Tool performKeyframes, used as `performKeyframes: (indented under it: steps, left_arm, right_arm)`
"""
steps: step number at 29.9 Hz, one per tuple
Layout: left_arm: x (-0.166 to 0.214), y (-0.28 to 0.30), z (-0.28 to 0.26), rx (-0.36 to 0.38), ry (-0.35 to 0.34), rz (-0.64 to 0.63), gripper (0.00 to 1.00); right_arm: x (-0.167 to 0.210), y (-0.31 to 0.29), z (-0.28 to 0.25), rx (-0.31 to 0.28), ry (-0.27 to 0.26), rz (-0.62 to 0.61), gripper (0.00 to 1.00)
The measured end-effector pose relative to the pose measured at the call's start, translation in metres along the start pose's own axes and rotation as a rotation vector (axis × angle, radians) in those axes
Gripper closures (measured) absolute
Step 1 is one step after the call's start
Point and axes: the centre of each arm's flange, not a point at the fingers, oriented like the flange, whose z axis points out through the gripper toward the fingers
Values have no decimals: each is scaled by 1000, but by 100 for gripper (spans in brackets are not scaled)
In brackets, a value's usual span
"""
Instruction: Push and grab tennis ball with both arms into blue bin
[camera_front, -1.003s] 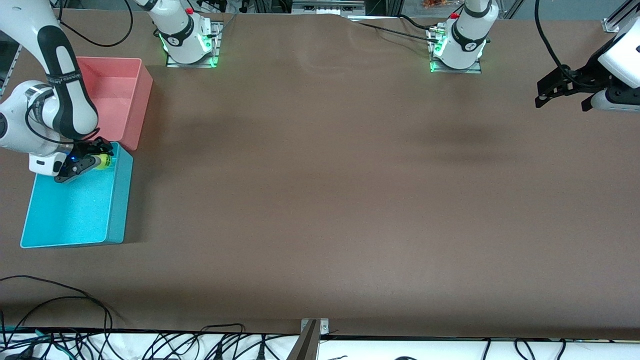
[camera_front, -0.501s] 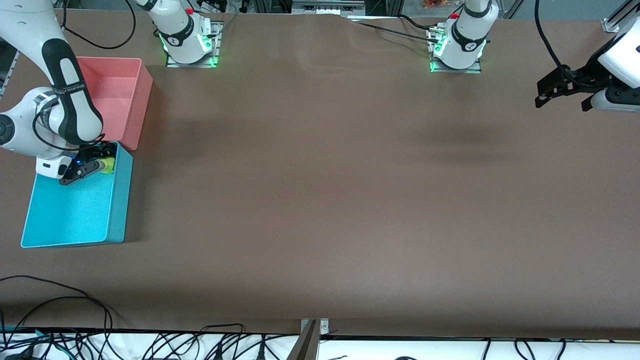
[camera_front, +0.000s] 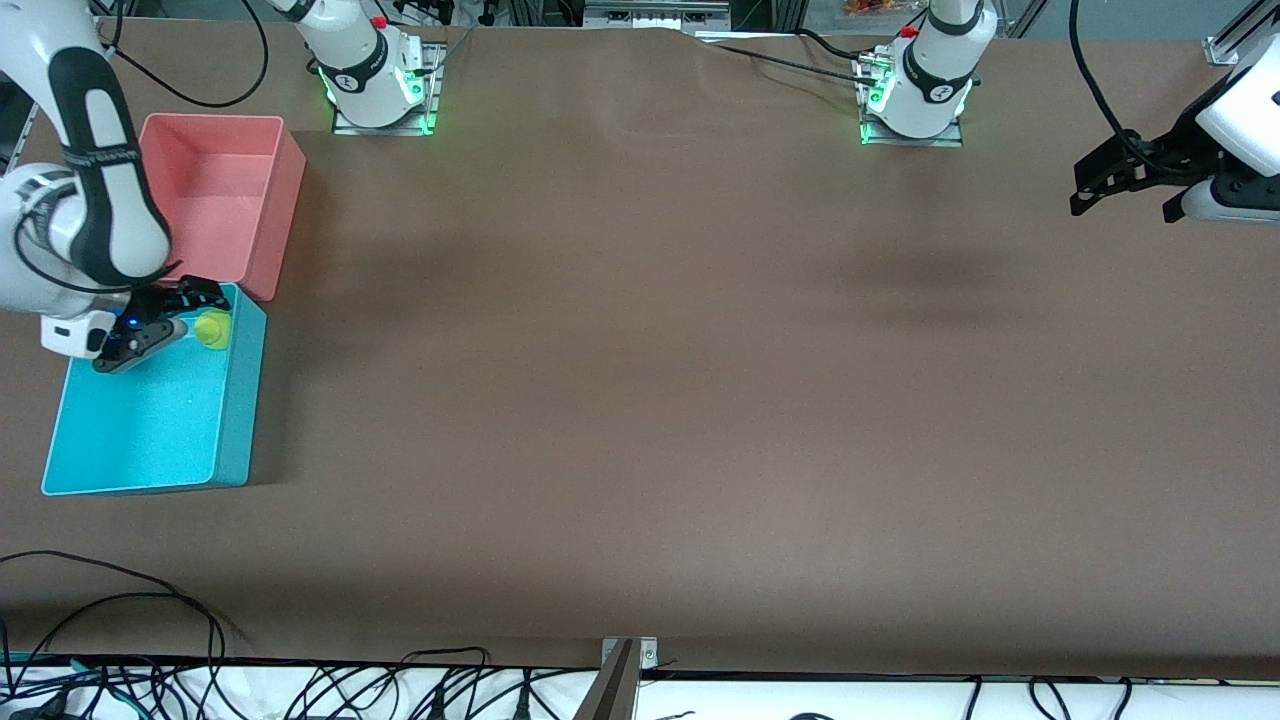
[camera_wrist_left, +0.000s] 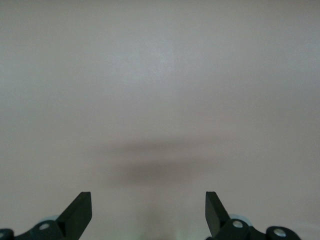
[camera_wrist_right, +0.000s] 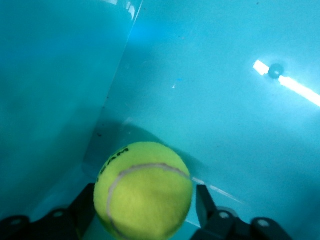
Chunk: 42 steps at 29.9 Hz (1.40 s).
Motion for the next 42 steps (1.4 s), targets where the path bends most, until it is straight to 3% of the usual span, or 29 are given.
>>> performKeyframes:
  steps: [7,13,19,28,31,37,39,42]
  left_arm:
    - [0,0,0,0,0,1,0]
    - [0,0,0,0,0,1,0]
    - [0,1,0,0,0,1,0]
    - [0,1,0,0,0,1,0]
    - [0,1,0,0,0,1,0]
    - [0,1,0,0,0,1,0]
    - [0,1,0,0,0,1,0]
    - [0,1,0,0,0,1,0]
  right_arm:
    - [3,-15,-74,74,-1,24,0]
    - [11,-39,-132,100,4,78,0]
    - [54,-102,-174,18,-17,130,0]
    - [96,-201,-207,-97,-20,318,0]
    - [104,-214,-213,-137,20,358,0]
    - [113,-218,-239,-186,176,386,0]
    - [110,-218,-246,-186,194,390,0]
    - [99,-222,-252,-152,171,411,0]
